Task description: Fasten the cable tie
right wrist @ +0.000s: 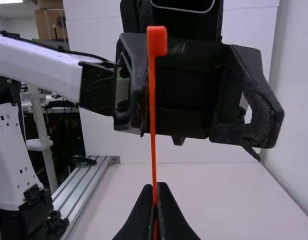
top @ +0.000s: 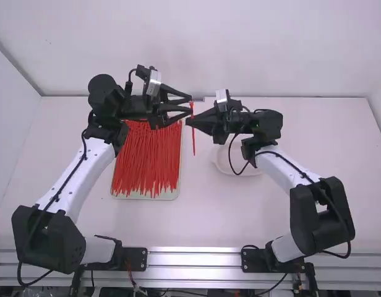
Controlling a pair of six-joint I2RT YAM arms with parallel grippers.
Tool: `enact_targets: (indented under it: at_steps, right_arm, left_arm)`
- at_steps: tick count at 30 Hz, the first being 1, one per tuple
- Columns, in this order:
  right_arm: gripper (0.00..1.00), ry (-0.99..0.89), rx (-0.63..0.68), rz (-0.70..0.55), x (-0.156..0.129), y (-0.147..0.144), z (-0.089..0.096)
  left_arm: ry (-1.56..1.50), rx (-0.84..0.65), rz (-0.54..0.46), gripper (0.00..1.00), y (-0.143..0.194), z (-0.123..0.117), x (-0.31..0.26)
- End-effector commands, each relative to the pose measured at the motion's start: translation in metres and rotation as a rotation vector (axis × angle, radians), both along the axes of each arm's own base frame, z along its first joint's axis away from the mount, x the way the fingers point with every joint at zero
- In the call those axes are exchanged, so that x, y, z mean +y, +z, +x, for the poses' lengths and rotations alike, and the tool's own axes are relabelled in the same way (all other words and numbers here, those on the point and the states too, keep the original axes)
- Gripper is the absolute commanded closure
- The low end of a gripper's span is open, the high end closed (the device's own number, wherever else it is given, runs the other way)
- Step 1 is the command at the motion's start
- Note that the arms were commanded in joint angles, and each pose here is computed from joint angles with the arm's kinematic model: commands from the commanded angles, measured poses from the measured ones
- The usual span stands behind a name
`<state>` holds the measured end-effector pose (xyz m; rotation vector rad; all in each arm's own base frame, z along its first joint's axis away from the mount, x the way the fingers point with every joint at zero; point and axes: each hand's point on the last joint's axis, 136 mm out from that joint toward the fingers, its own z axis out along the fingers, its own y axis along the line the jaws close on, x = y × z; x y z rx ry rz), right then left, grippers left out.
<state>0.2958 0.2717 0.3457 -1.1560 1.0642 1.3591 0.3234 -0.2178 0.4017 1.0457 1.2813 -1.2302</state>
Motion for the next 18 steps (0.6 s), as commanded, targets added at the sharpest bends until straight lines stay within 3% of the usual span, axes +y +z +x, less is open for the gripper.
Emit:
enact_targets:
  at_steps: [1,7,18]
  right_arm:
    - [1.00,-0.008,-0.051,0.023,-0.003,0.021,-0.004]
    - [1.00,-0.008,-0.052,0.023,-0.003,0.021,-0.004]
    - [1.00,-0.012,-0.046,0.025,-0.003,0.021,-0.003]
  left_arm:
    - [-0.024,-0.016,-0.006,0.56,0.011,-0.005,-0.002]
    - [-0.042,-0.027,-0.017,0.61,0.017,-0.009,-0.006]
    - [-0.058,-0.014,-0.018,0.80,0.016,-0.013,-0.013]
